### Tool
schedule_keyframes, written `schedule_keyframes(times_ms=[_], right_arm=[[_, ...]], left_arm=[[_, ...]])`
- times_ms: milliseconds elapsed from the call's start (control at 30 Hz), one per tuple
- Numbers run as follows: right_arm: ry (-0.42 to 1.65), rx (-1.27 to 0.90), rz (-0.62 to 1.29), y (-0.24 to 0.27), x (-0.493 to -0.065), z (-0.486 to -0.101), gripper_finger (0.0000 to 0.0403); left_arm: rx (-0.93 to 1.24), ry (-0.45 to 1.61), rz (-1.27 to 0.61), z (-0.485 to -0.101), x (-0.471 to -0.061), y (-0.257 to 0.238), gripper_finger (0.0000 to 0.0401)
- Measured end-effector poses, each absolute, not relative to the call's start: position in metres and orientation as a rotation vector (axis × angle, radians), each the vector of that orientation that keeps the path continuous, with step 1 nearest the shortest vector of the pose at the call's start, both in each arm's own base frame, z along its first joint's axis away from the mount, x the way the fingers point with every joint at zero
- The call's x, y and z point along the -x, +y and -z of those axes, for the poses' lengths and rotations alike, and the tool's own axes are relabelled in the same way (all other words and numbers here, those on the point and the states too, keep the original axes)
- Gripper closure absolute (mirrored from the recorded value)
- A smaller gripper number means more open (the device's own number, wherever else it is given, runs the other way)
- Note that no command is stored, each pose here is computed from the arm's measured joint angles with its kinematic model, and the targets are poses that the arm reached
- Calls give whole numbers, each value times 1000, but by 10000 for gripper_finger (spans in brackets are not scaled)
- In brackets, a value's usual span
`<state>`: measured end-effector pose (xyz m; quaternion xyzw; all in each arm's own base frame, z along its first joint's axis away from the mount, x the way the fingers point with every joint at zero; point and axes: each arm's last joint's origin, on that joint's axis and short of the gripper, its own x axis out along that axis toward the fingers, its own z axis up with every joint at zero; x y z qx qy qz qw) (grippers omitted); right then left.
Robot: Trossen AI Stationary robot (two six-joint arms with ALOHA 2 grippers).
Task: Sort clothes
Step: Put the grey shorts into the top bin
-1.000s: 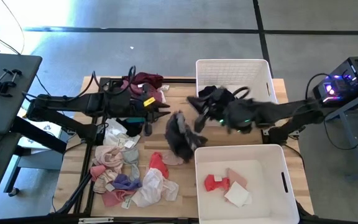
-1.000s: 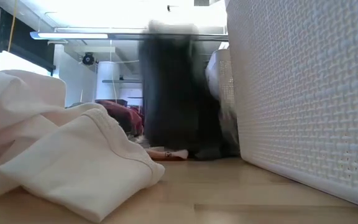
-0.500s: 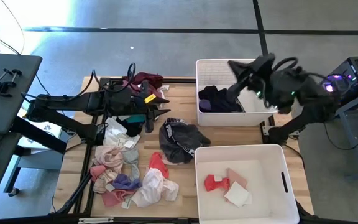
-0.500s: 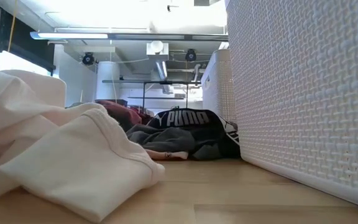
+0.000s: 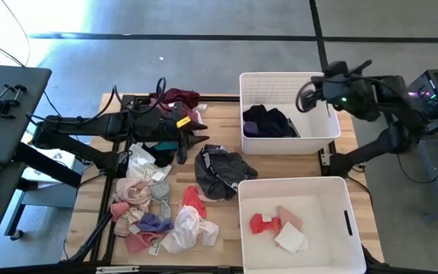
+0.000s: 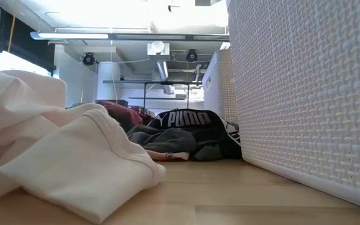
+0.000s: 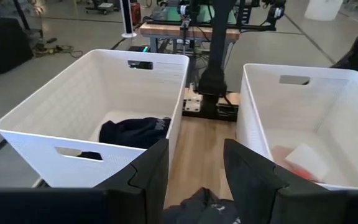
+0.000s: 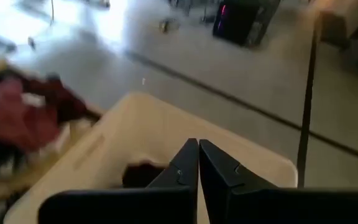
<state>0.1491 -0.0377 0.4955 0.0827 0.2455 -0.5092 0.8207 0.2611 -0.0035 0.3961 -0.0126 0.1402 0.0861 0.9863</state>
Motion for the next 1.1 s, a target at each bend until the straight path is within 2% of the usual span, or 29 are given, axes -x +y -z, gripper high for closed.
schedule_keyframes(times_ms=[133,300,467,633,867,1000,1100], right_arm=[[603,-222,1029,-50,-162,-475,403],[684,-321,779,-54,-195,-443,402],[699,-421,539,-50,-223,-413,394],[658,-560,316,-41,-241,-397,330],[500,-640,129,-22,-266,-389,227],[454,-562,30,-5,-282,-385,204],[492,-472,-1,8,-291,-376,202]], left_arm=[[33,281,-174,-396,-261,-4,258],[27,324,-175,-389,-261,-4,258],[-24,496,-101,-340,-272,-6,258],[-10,642,-32,-279,-291,-9,258],[-65,812,32,-208,-320,-10,258],[-64,944,26,-170,-330,-7,268],[-87,1030,37,-148,-332,-7,301]])
